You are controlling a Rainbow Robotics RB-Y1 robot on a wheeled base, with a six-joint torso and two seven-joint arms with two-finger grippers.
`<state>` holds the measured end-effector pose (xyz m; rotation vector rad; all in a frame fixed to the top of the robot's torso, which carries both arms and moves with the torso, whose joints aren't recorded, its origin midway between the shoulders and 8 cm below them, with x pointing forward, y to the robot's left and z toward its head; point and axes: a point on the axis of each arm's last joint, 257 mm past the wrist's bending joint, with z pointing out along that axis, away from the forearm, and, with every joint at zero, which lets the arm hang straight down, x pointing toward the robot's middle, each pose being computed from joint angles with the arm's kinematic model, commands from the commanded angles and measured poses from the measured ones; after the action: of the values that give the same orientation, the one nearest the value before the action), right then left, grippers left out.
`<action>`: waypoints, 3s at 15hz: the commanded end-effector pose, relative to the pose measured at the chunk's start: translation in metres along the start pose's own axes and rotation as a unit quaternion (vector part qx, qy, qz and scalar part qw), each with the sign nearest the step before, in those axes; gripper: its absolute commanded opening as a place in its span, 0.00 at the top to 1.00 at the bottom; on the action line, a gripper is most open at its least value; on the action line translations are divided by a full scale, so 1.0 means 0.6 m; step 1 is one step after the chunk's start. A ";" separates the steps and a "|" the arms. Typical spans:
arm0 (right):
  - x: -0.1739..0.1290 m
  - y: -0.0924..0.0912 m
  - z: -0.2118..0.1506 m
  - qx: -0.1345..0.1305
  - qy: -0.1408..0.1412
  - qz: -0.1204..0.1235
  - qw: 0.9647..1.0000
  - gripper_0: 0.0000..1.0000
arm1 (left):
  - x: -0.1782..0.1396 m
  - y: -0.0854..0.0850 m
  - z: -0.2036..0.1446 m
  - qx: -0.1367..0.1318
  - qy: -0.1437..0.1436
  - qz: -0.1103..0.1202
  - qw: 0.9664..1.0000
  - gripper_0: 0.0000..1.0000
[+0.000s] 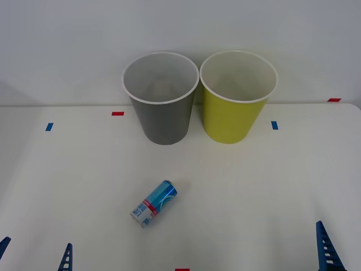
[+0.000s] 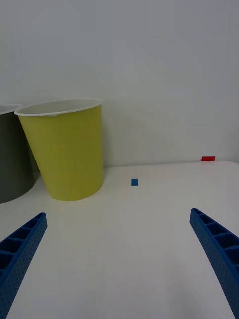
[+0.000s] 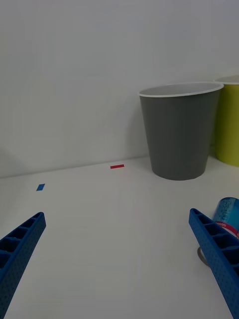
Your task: Put cans in the gray bin and PET bottles in the light green bin.
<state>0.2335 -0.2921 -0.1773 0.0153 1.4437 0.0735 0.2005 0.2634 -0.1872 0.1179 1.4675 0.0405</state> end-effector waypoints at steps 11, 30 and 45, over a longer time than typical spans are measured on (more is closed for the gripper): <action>0.000 0.000 0.000 0.000 0.000 0.000 1.000 0.00 | 0.000 0.000 0.000 0.000 0.000 0.000 1.000 0.00; 0.000 0.000 0.000 0.000 0.000 0.000 1.000 0.00 | 0.000 0.000 0.000 0.000 0.000 0.000 1.000 0.00; 0.000 0.000 0.000 0.000 0.000 0.000 1.000 0.00 | 0.000 0.000 0.000 0.000 0.000 0.000 1.000 0.00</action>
<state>0.2335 -0.2921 -0.1773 0.0153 1.4437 0.0735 0.2005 0.2634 -0.1872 0.1179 1.4675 0.0405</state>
